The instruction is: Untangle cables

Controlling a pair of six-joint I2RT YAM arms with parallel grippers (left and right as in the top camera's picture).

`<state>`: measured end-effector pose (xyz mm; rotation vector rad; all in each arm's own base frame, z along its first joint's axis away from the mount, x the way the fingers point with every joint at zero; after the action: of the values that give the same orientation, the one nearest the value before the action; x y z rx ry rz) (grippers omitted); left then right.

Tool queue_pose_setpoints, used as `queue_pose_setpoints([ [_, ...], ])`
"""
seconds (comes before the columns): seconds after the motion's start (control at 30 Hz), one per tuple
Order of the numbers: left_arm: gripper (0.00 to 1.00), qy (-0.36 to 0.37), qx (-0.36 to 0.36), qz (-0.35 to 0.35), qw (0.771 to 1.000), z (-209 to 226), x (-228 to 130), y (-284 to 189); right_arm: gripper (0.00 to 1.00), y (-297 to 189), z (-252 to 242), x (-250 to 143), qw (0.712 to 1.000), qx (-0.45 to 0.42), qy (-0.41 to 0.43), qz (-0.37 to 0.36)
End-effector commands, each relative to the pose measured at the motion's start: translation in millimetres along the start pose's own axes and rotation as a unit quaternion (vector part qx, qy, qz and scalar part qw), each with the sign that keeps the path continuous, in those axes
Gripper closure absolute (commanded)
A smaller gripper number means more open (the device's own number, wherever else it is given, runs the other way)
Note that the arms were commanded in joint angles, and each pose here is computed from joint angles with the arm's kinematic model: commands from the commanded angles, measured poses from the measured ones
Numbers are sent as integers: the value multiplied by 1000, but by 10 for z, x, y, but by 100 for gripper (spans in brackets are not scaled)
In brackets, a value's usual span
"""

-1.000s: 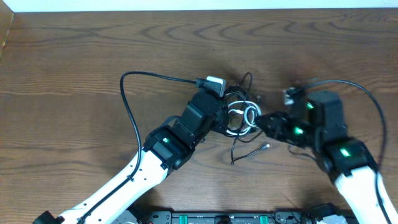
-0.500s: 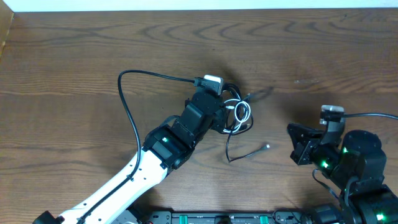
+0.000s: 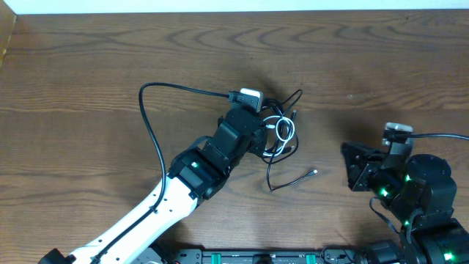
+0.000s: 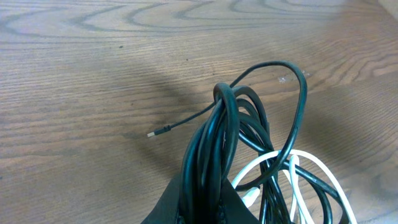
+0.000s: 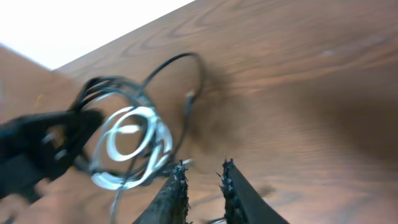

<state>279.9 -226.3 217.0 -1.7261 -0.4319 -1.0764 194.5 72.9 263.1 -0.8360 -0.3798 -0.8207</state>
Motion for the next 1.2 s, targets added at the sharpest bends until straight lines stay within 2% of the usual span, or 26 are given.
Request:
queue_pose_setpoints([
  [0.0,93,-39,8,-16,999,27,100,-40,76,-21,291,-127,993,99,3,69],
  [0.1,93,-56,8,-16,998,27,100,-40,64,7,397,-175,985,138,2,102],
  [0.13,93,-59,7,-16,998,26,100,-40,62,35,397,-169,985,138,0,104],
  [0.27,93,-58,-9,-11,998,-18,91,-40,62,180,414,-105,984,143,-38,101],
  [0.53,92,-57,-42,-2,997,-105,71,-44,61,583,573,-182,967,185,-101,145],
  [0.9,93,-48,-63,4,997,-161,58,-50,66,1042,585,-529,953,172,-107,225],
  [0.97,92,-48,-63,4,997,-161,58,-50,69,1102,522,-568,956,150,-105,231],
  [1.07,92,-48,-63,4,997,-162,58,-51,81,1165,414,-621,958,119,-99,242],
  [1.17,93,-48,-63,4,997,-162,58,-51,87,1164,390,-644,957,113,-96,249],
])
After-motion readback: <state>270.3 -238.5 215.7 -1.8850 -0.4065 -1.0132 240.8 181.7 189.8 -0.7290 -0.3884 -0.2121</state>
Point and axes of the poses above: each gripper's point midway between its finger pads, its own y axis out along the fingers, its own z axis along the line the jaws close on, x = y × z, the point moved 4 cm from there along -y, back along the fingers, and after that the axes turned 11 degrees about y, right-handed, at the moved point
